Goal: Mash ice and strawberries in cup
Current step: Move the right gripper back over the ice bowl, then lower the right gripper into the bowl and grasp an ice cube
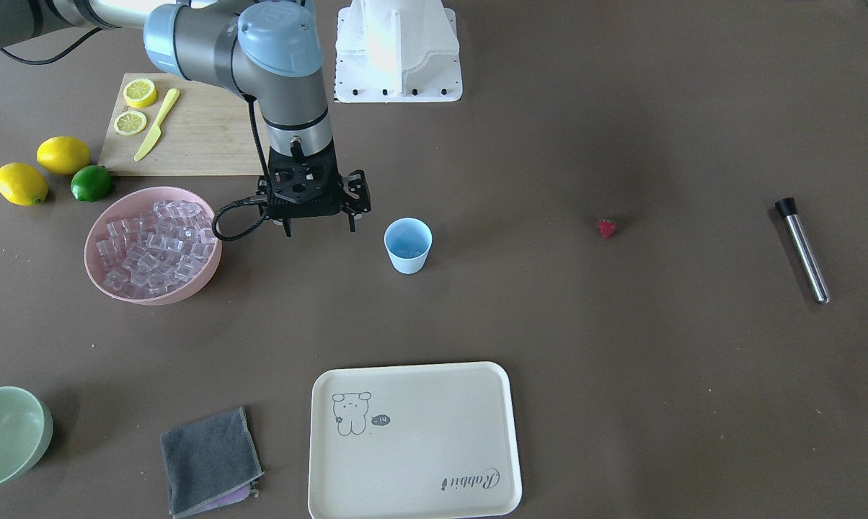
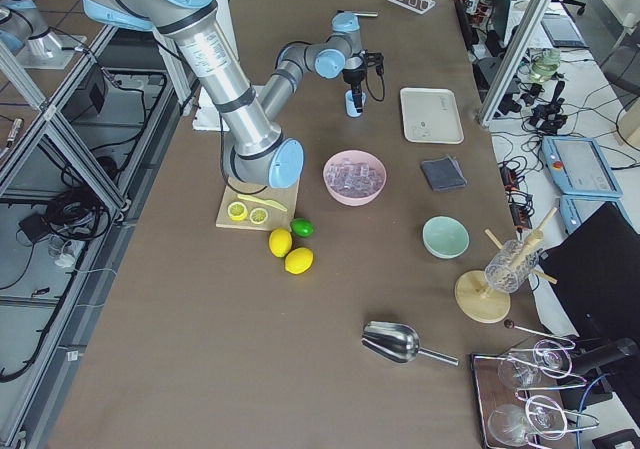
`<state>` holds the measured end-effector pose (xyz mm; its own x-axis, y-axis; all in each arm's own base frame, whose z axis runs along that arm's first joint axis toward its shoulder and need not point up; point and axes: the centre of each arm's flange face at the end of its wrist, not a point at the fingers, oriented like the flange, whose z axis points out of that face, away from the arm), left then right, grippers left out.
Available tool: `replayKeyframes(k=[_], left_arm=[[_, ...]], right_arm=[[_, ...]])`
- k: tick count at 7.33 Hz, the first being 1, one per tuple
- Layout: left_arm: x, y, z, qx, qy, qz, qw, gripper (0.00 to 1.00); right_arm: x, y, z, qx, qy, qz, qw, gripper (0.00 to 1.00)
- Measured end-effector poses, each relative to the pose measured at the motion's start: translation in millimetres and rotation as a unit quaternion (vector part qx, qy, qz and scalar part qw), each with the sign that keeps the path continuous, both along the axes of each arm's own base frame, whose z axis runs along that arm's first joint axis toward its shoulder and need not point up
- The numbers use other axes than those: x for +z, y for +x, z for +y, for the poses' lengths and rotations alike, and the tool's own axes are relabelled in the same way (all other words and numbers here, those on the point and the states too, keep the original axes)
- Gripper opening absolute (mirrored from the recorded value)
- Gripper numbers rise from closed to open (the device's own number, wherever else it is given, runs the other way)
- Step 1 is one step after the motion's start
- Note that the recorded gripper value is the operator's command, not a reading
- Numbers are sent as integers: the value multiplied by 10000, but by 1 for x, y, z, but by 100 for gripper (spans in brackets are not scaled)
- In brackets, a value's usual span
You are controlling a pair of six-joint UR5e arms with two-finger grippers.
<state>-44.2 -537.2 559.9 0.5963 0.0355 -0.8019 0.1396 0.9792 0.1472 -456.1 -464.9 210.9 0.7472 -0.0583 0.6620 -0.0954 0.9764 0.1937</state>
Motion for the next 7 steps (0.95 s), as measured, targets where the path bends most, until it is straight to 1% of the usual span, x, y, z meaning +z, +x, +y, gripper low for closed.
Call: replayKeyframes(k=[1,2,3,4,5,6,7], left_arm=[[2,0,1,1,-7,0,10000,98],[3,0,2,0,-16,-2,10000,98],[4,-1,2,-3,-17,-1,10000,98],[3,-1,3,-4,-13,-1,10000,98],[3,-1,3,-6,-14,0,10000,98],[3,-1,3,-6,-15,0,10000,98],[2,-1,2,-6,-7,0,10000,98]], right_arm=[[19,40,1,31,-138,163,9998,98],[41,72,-1,157,-321,249,9990,97],[70,101,-4,299,-550,366,9974,98],[98,117,-7,344,-685,533,9956,97],[118,124,-9,289,-681,708,9947,95],[131,123,-11,180,-577,886,9942,90],[141,119,-12,-13,-392,1070,9935,89]])
